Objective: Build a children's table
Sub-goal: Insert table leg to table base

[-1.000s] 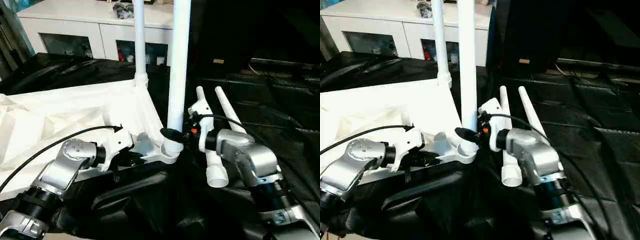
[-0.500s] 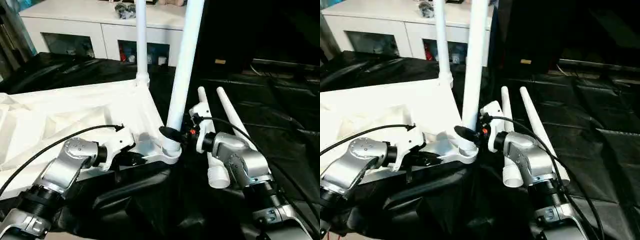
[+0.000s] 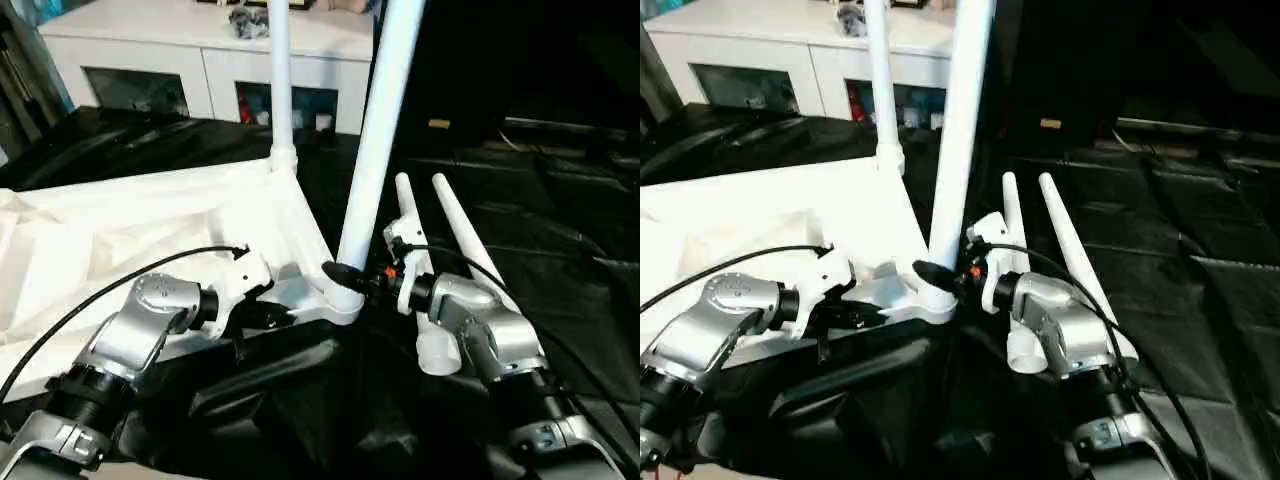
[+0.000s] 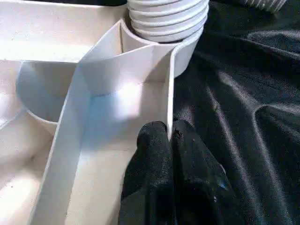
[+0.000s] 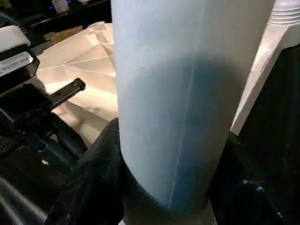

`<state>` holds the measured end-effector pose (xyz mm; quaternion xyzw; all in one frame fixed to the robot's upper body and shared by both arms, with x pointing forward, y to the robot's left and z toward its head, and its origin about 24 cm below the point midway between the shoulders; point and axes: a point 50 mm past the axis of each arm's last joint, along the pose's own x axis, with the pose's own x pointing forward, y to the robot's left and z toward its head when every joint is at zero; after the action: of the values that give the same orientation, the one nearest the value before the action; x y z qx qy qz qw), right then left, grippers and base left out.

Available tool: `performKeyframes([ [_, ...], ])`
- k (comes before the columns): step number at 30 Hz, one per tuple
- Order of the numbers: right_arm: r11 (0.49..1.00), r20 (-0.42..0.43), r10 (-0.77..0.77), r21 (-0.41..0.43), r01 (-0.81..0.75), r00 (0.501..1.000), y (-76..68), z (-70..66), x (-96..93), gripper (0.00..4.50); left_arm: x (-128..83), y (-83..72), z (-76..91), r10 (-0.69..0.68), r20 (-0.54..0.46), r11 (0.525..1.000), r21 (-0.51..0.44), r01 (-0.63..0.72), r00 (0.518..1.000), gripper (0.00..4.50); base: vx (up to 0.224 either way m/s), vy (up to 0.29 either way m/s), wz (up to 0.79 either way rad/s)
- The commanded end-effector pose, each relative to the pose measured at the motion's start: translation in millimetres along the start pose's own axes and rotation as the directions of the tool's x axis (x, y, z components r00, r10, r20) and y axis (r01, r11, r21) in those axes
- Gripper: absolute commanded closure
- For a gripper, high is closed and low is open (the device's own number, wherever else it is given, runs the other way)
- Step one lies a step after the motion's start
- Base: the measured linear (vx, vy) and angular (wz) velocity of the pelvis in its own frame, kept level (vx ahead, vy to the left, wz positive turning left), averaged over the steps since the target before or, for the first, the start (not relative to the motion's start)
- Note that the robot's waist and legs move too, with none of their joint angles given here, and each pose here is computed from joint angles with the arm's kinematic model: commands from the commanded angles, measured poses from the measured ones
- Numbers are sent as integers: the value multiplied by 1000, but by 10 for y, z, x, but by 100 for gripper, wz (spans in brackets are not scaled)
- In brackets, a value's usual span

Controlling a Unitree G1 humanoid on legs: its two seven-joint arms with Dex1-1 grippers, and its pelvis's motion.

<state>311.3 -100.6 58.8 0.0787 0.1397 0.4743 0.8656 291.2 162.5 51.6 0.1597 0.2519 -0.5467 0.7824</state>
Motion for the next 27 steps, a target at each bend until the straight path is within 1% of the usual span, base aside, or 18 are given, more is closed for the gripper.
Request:
performKeyframes([
  [1, 1000, -3, -11, -1, 11, 1000, -23, -3, -46, 259, -23, 39, -19, 18, 4, 999, -34, -17, 1000, 450, 0, 0, 0],
  [4, 999, 9, -35, 13, 35, 999, -58, -26, -23, 259, -20, 34, 1, 9, 14, 999, -34, -8, 1000, 450, 0, 0, 0],
  [11, 997, 39, -49, 67, 47, 998, -73, -89, -6, 259, -17, 38, 8, 15, 20, 999, -39, -14, 1000, 450, 0, 0, 0],
  [13, 995, 56, -50, 92, 45, 997, -76, -148, -32, 259, -19, 45, 11, 23, 24, 999, -44, -22, 999, 450, 0, 0, 0],
  [14, 992, 70, -69, 112, 61, 995, -93, -201, -56, 259, -21, 55, 15, 32, 26, 998, -47, -31, 999, 450, 0, 0, 0],
  [15, 984, 85, -116, 143, 103, 990, -137, -300, -110, 259, -23, 73, 23, 47, 28, 998, -48, -46, 999, 450, 0, 0, 0],
  [17, 979, 92, -148, 154, 133, 985, -167, -353, -144, 259, -24, 81, 28, 52, 29, 998, -48, -51, 998, 450, 0, 0, 0],
  [18, 973, 102, -175, 167, 157, 979, -186, -401, -180, 259, -24, 90, 35, 58, 30, 997, -48, -56, 998, 450, 0, 0, 0],
  [21, 969, 108, -199, 173, 179, 974, -197, -457, -221, 259, -21, 99, 42, 63, 30, 997, -47, -62, 998, 450, 0, 0, 0],
  [23, 967, 120, -216, 163, 196, 969, -195, -500, -258, 259, -16, 109, 44, 70, 29, 997, -47, -69, 997, 450, 0, 0, 0],
  [25, 968, 128, -228, 138, 211, 965, -181, -530, -283, 259, -17, 120, 45, 75, 28, 996, -46, -74, 997, 450, 0, 0, 0],
  [27, 973, 129, -225, 86, 215, 966, -159, -532, -290, 259, -17, 130, 47, 81, 26, 996, -45, -80, 996, 450, 0, 0, 0],
])
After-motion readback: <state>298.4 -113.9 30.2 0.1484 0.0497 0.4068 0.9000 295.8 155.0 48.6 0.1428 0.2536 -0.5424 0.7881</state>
